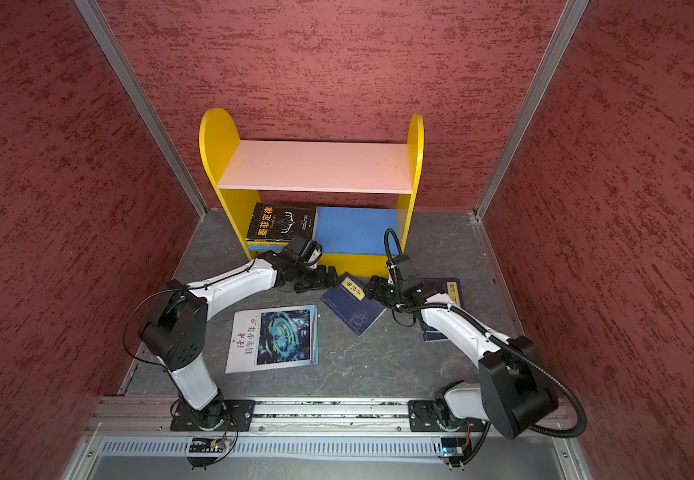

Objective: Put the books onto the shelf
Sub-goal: 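Reach both grippers to the blue yellow-labelled book on the table, then grasp the blue book with the left gripper while the right gripper pushes it upright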

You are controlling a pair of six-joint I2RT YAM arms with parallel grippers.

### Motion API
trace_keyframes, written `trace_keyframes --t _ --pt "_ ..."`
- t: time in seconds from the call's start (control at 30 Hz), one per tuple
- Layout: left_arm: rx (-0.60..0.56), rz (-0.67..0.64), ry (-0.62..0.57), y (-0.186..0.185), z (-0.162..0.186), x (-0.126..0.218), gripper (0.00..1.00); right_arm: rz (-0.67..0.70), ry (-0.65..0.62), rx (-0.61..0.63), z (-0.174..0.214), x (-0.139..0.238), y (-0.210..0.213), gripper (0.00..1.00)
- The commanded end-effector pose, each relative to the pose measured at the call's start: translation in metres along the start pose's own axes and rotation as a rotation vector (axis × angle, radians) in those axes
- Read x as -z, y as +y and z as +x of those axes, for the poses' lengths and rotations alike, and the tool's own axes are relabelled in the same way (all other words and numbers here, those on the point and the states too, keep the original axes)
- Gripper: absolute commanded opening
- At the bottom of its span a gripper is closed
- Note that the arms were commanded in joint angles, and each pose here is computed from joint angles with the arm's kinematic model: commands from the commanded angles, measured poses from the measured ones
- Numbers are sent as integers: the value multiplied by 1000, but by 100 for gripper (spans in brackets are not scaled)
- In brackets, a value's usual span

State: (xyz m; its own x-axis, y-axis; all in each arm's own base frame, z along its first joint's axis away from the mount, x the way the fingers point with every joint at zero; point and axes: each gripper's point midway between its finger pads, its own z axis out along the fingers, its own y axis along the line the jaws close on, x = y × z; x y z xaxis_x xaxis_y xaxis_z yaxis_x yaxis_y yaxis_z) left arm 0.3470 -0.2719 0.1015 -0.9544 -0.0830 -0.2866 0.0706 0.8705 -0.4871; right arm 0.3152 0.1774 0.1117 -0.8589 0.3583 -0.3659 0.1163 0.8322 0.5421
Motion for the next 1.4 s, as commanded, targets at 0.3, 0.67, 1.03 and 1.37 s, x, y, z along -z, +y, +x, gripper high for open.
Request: trace_keyframes --t 0.3,0.67,1.03,1.37 --pt "581 219 14 22 -1 19 96 79 -12 181 -30 -68 -7 81" --pt "726 133 95 26 28 2 96 45 171 174 19 -83 -17 62" --pt "782 -18 147 48 54 -32 98 21 334 237 72 -82 -12 55" --pt "658 -57 179 60 66 -72 98 -14 413 244 88 -95 -13 53"
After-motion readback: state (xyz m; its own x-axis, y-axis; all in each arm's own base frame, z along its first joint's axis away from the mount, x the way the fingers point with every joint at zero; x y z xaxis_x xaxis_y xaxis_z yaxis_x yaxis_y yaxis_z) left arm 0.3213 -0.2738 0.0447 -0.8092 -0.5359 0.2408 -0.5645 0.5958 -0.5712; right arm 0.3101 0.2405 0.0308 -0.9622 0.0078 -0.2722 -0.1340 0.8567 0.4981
